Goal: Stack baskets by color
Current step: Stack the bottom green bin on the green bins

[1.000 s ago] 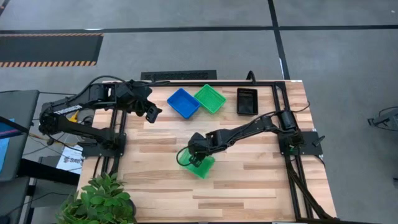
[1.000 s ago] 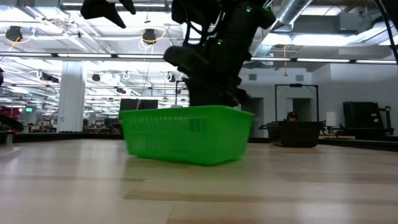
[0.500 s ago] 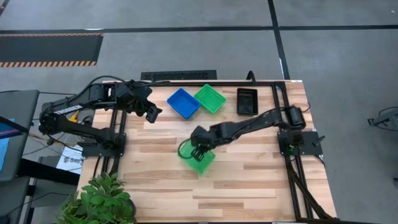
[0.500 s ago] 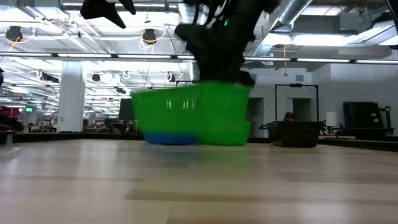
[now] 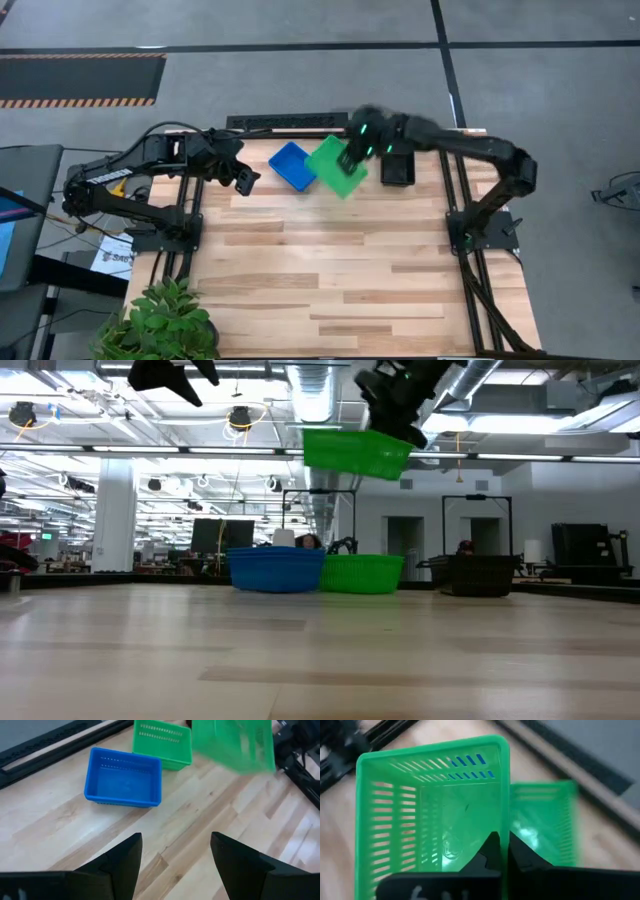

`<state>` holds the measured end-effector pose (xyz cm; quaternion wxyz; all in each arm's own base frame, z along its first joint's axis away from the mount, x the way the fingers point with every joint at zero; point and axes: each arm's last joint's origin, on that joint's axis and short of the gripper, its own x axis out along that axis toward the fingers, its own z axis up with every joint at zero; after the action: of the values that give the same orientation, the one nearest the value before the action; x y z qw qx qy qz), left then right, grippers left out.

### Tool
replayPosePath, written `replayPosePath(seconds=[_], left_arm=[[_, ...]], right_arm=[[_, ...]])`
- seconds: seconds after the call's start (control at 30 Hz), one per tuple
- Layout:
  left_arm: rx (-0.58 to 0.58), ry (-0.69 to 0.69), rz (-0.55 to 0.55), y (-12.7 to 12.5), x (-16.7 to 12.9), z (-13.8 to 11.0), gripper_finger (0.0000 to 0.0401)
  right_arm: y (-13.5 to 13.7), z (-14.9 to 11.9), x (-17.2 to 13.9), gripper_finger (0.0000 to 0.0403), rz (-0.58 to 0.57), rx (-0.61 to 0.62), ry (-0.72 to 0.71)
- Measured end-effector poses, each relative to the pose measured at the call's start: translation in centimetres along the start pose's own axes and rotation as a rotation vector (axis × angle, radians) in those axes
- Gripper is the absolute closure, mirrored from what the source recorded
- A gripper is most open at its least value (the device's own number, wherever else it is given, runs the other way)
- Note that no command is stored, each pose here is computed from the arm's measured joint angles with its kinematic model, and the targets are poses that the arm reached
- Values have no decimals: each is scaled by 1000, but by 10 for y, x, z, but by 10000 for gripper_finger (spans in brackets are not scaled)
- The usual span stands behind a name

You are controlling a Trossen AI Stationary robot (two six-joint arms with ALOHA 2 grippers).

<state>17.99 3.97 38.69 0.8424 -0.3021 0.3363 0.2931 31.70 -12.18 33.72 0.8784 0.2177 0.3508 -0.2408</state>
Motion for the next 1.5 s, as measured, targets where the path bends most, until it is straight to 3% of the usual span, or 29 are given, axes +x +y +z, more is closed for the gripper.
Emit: replayPosePath(seconds=[0.23, 0.53, 0.93, 1.5], left_arm=[[-31, -24, 28, 1, 0, 1, 176], [-73, -32, 36, 1, 0, 1, 176], [-88, -34, 39, 1, 0, 1, 176], [-89, -35, 39, 1, 0, 1, 176]], right_arm=[[-79, 20, 15, 388, 27, 45, 21], [-121, 14, 78, 393, 89, 14, 114], [-142, 7, 115, 391, 130, -16, 135], [-150, 10, 114, 381, 120, -28, 110]])
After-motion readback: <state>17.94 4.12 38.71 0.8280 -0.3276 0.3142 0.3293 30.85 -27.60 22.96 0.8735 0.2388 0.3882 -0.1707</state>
